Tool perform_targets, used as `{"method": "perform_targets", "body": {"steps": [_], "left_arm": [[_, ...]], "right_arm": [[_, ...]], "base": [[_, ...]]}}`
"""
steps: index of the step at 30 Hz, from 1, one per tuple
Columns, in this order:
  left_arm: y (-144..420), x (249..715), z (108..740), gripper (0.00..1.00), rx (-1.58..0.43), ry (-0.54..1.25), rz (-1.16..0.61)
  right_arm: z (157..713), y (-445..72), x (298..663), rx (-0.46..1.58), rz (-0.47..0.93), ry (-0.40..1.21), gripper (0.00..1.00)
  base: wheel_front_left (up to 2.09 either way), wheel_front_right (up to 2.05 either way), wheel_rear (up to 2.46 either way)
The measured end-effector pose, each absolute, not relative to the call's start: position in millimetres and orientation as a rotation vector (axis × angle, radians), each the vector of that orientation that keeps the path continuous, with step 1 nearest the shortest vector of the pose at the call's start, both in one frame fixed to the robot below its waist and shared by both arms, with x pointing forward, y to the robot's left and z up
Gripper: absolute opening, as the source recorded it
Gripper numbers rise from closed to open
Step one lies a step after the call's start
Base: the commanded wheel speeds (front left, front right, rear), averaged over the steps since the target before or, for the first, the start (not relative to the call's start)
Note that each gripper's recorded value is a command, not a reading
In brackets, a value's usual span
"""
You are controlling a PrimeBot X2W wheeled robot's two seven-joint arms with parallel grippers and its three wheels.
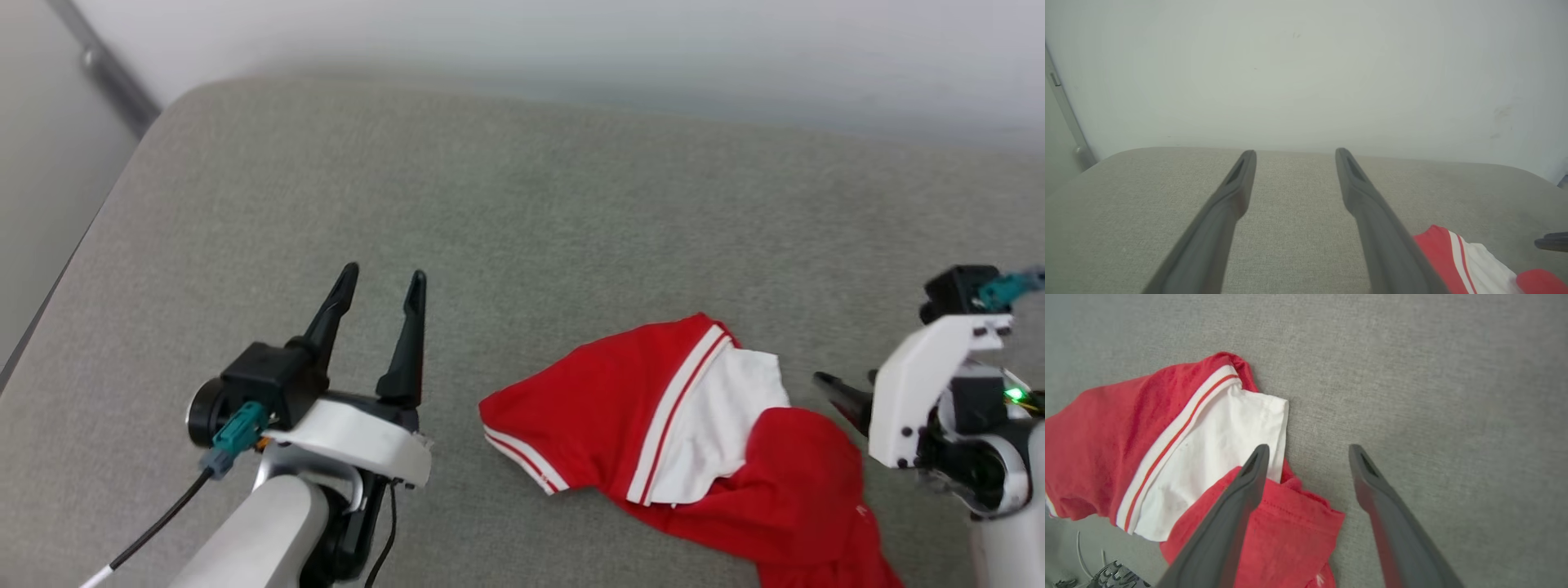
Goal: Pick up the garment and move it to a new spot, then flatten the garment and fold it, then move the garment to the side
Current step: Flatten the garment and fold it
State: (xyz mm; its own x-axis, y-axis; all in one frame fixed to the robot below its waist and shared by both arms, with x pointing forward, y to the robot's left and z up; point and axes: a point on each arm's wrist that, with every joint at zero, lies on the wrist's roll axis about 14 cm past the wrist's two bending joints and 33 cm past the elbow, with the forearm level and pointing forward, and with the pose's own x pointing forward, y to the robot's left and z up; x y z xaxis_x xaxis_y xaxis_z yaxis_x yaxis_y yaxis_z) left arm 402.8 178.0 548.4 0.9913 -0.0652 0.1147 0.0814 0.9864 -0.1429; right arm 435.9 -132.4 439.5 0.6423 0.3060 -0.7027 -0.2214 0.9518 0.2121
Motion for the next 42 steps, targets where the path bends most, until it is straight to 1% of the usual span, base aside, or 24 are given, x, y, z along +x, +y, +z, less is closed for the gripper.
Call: {"method": "perform_targets", "body": {"steps": [3, 5, 9, 12, 13, 14, 15, 18, 20, 25, 28, 33, 35, 37, 42], "left_arm": [[180, 409, 546, 1.0, -0.143, -0.108, -0.07], [182, 413, 543, 1.0, -0.144, -0.103, -0.063], [186, 418, 533, 1.0, -0.147, -0.083, -0.045], [190, 419, 527, 1.0, -0.149, -0.071, -0.034], [191, 419, 525, 1.0, -0.147, -0.068, -0.031], [191, 420, 524, 1.0, -0.15, -0.067, -0.029], [191, 420, 524, 1.0, -0.149, -0.068, -0.032], [188, 421, 524, 1.0, -0.143, -0.072, -0.042], [186, 422, 526, 1.0, -0.14, -0.079, -0.051], [180, 425, 529, 1.0, -0.14, -0.092, -0.071], [173, 426, 528, 1.0, -0.142, -0.091, -0.091], [161, 427, 526, 1.0, -0.151, -0.084, -0.12], [157, 427, 524, 1.0, -0.154, -0.079, -0.129], [155, 428, 523, 1.0, -0.16, -0.076, -0.133], [151, 426, 516, 1.0, -0.173, -0.048, -0.138]], "right_arm": [[422, -112, 439, 0.07, 0.37, 0.935, 1.0], [413, -103, 444, 0.053, 0.403, 0.983, 1.0], [382, -92, 440, 0.016, 0.443, 1.111, 1.0], [371, -87, 440, -0.001, 0.462, 1.162, 1.0], [369, -86, 440, -0.013, 0.469, 1.168, 0.6], [369, -84, 440, -0.011, 0.476, 1.168, 0.24], [371, -84, 441, -0.015, 0.48, 1.162, 0.0], [385, -71, 446, -0.035, 0.528, 1.092, 0.0], [403, -64, 456, -0.05, 0.549, 1.021, 0.0], [454, -67, 485, -0.103, 0.544, 0.833, 0.0], [483, -80, 500, -0.102, 0.502, 0.729, 0.0], [516, -129, 509, -0.044, 0.358, 0.608, 0.0], [514, -153, 501, -0.007, 0.296, 0.604, 0.0], [500, -177, 485, 0.025, 0.229, 0.633, 0.0], [452, -223, 428, 0.15, 0.071, 0.747, 0.0]], "base": [[0.0, 0.0, 0.0], [0.0, 0.0, 0.0], [0.0, 0.0, 0.0], [0.0, 0.0, 0.0], [0.0, 0.0, 0.0], [0.0, 0.0, 0.0], [0.0, 0.0, 0.0], [0.0, 0.0, 0.0], [0.0, 0.0, 0.0], [0.0, 0.0, 0.0], [0.0, 0.0, 0.0], [0.0, 0.0, 0.0], [0.0, 0.0, 0.0], [0.0, 0.0, 0.0], [0.0, 0.0, 0.0]]}}
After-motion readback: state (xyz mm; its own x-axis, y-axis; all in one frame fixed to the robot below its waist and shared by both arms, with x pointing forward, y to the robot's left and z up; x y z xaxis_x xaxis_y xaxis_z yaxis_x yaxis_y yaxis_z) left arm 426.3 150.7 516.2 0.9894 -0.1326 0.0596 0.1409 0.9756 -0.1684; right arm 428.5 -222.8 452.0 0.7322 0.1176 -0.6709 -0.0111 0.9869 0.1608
